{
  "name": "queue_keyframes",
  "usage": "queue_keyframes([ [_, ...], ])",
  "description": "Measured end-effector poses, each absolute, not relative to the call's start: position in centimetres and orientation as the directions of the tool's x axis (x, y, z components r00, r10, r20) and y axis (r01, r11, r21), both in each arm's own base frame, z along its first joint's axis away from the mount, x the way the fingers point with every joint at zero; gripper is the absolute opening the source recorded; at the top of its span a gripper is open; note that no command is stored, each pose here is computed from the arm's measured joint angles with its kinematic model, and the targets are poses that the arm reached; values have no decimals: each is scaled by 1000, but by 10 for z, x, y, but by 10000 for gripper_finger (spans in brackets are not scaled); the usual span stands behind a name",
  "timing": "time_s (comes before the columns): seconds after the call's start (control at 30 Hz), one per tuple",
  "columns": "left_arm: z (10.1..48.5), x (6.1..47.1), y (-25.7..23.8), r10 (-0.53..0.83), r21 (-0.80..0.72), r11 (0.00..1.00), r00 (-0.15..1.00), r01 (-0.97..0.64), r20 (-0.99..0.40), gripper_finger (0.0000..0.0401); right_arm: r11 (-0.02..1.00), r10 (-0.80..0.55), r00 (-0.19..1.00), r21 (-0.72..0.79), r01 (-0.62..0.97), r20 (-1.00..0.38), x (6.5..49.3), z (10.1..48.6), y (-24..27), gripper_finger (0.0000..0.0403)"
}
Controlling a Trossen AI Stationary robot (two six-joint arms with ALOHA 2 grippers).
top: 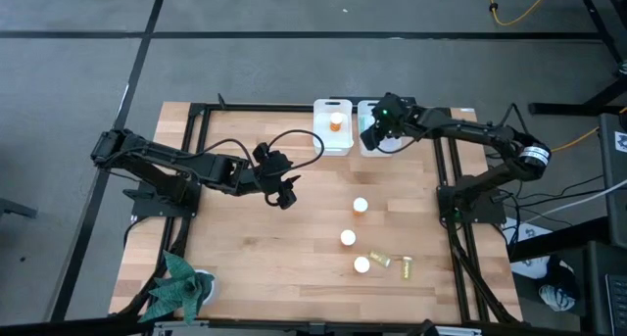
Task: Pick and place medicine bottles into bin by pill shape (circle, oval)
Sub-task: Put the small yellow medicine pill bottle on the right white bin
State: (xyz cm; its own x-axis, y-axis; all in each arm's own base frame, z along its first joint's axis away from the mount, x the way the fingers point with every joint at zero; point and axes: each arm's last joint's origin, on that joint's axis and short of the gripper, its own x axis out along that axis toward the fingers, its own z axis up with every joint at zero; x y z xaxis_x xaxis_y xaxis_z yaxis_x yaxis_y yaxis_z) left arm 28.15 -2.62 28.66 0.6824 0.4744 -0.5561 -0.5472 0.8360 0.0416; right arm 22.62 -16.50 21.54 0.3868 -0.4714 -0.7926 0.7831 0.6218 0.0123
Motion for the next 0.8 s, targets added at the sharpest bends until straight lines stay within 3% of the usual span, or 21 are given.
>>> queue_keyframes([
  [0.17,287,281,-26,474,42,836,682,-547,-556,199,628,-467,393,16,778,-792,226,216,-165,214],
  [0.37,287,281,-26,474,42,836,682,-547,-556,199,703,-260,513,204,681,-818,226,237,-145,219],
  [0.6,287,281,-26,475,42,836,682,-547,-556,199,810,-46,529,278,516,-847,217,263,-66,214],
  [0.8,287,282,-26,475,42,836,682,-547,-556,199,824,11,506,295,485,-863,201,275,13,198],
])
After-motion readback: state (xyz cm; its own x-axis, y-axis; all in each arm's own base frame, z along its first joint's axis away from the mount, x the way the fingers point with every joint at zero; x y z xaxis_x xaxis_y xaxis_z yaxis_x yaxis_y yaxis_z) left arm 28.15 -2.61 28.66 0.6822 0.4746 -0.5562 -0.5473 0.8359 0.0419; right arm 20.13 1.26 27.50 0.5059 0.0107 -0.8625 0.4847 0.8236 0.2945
